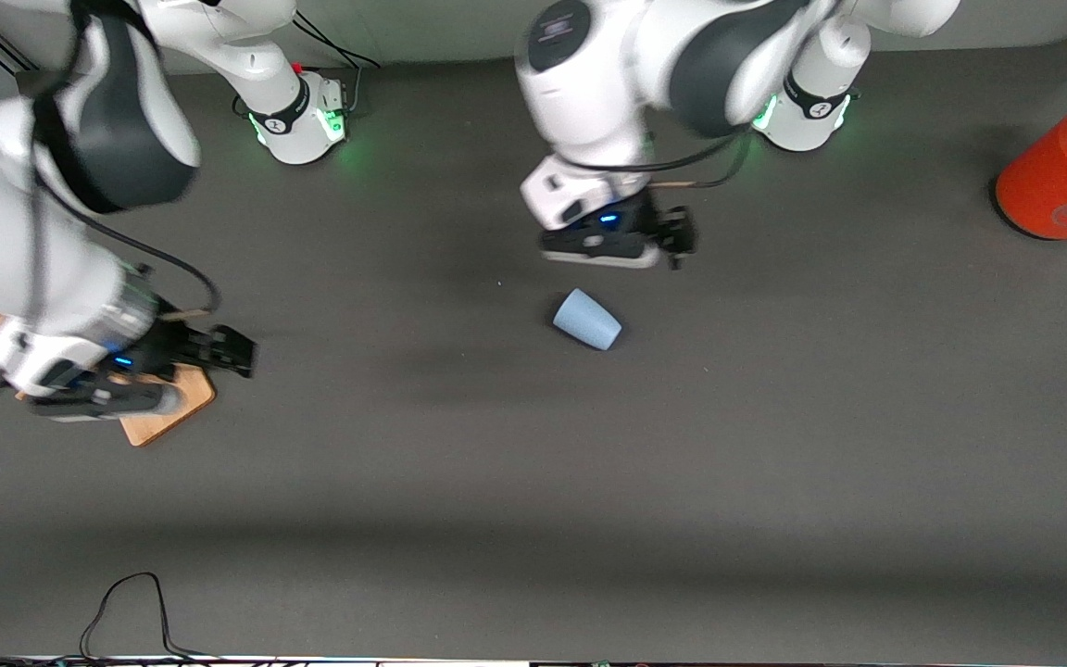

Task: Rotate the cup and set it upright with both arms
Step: 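Lower the left gripper onto the open rim of the lying cup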

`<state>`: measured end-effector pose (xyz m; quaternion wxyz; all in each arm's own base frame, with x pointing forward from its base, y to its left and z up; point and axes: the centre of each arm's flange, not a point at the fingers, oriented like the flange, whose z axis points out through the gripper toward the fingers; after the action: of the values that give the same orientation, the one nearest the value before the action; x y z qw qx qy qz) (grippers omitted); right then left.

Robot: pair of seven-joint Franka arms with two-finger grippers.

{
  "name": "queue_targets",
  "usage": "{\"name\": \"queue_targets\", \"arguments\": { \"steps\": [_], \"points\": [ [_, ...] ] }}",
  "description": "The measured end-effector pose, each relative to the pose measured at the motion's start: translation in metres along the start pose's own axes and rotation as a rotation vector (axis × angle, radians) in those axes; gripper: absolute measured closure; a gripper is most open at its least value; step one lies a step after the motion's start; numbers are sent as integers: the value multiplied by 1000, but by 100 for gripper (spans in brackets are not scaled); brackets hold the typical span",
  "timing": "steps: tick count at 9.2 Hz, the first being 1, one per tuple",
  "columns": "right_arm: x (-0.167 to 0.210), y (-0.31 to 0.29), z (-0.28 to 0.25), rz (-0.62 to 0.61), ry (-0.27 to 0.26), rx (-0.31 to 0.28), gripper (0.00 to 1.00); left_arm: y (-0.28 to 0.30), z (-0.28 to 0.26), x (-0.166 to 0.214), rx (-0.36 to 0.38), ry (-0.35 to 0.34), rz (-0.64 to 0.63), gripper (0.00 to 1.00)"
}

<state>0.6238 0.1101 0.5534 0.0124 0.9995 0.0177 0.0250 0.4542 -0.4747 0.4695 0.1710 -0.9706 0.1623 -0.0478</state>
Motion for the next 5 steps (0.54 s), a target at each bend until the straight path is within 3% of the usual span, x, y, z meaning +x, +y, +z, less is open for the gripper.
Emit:
{"name": "queue_targets", "arguments": {
  "steps": [3, 5],
  "points": [
    [-26, 73, -4, -101, -23, -16, 0, 76, 50, -1, 100, 13, 110, 0],
    [-44, 107, -7, -116, -32, -6, 0, 121, 76, -13, 115, 25, 183, 0]
  ]
}}
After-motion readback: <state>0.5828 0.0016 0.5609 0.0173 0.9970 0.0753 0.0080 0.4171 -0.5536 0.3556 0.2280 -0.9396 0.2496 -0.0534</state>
